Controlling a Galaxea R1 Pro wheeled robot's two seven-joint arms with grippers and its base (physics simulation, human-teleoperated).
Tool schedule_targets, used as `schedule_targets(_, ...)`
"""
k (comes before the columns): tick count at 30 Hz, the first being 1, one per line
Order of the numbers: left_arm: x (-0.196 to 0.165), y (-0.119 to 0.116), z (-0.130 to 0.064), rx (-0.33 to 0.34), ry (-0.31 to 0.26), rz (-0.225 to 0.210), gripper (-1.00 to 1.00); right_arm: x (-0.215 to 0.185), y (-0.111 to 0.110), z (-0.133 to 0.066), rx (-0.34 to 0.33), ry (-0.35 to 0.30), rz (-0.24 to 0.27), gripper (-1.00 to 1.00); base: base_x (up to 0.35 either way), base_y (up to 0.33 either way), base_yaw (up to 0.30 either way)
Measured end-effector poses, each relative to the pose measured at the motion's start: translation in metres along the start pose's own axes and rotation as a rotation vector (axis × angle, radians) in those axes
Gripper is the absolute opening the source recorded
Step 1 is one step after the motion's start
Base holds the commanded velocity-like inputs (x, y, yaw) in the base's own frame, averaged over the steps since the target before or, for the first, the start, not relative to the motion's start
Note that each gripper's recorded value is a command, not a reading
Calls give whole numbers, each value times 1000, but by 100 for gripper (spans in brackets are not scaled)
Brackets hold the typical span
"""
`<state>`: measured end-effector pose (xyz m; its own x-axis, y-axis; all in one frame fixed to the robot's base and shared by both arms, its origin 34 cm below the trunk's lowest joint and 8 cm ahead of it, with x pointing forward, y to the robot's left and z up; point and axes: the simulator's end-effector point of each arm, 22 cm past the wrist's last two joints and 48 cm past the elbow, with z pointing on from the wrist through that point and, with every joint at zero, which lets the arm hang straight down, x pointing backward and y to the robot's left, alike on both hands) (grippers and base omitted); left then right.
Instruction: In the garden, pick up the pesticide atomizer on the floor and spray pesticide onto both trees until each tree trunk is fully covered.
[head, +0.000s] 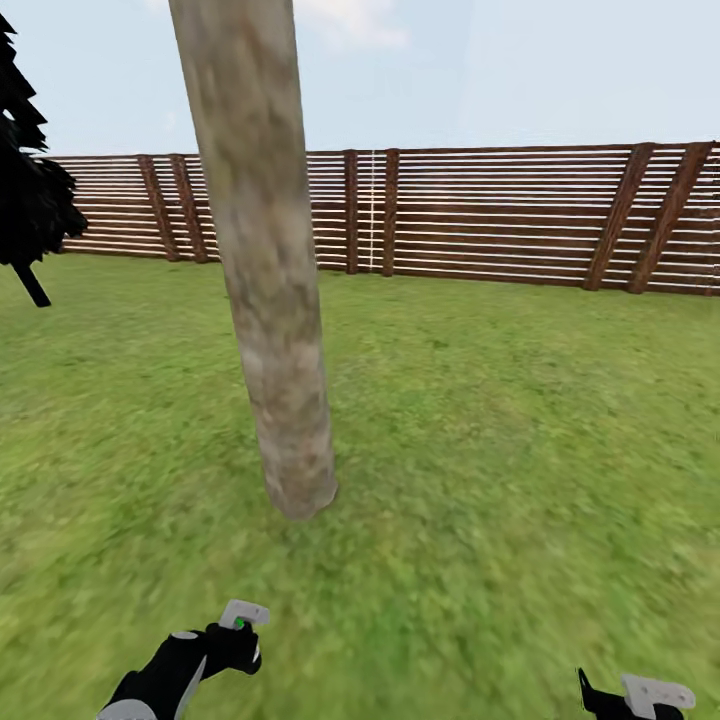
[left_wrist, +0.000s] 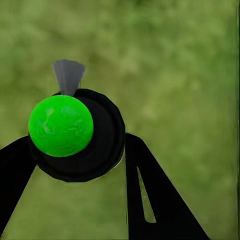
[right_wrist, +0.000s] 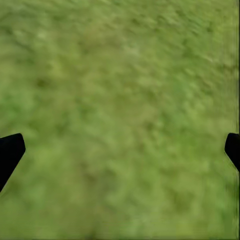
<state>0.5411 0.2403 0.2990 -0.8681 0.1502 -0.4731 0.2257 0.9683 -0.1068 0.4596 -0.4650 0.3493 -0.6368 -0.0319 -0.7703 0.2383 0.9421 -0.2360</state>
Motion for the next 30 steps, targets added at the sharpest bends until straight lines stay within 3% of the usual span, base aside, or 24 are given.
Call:
schedule_targets(3, -5, 1, 0, -2, -6, 3, -100, -1, -2, 1, -11, 0, -9, 100, 279, -113, -300)
schedule_targets(7, -7, 0, 0, -1, -9, 2, -100, -1, 40, -4, -219, -1, -17, 100, 286, -123, -300)
schedule_targets(9, -8, 0, 0, -2, -10, 2, -100, -1, 47, -6, -250, -2, -15, 100, 177, -60, -164)
schedule_targets(13, -14, 4, -2, -13, -23, 4, -100, 0, 48, -5, -233, 0, -7, 100, 31, -10, -28)
schedule_targets(15, -25, 9, -4, -27, -39, 5, -100, 8, 40, -2, -157, 14, 12, 100, 4, -1, -3)
schedule_targets(16, -33, 10, -6, -32, -41, 0, -100, 21, 36, 0, -79, 41, 39, 100, 0, 0, 0)
schedule_targets(18, -55, -3, -6, -19, -39, -15, -100, 39, 43, -2, -35, 78, 69, 100, 0, 0, 0)
schedule_targets(20, -78, -6, -8, -16, -55, -16, -100, 45, 48, -2, -30, 92, 79, 100, 0, 0, 0)
schedule_targets(22, -100, 13, -17, -55, -95, -8, -100, 49, 52, -3, -32, 100, 84, 100, 0, 0, 0)
schedule_targets(25, -112, 24, -24, -78, -126, 3, -100, 62, 79, -7, -86, 121, 111, 100, 0, 0, 0)
schedule_targets(28, -118, 13, -23, -63, -138, 3, -100, 67, 98, -11, -117, 121, 134, 100, 0, 0, 0)
schedule_targets(30, -116, 34, -28, -91, -137, 5, -100, 73, 112, -15, -140, 137, 153, 100, 0, 0, 0)
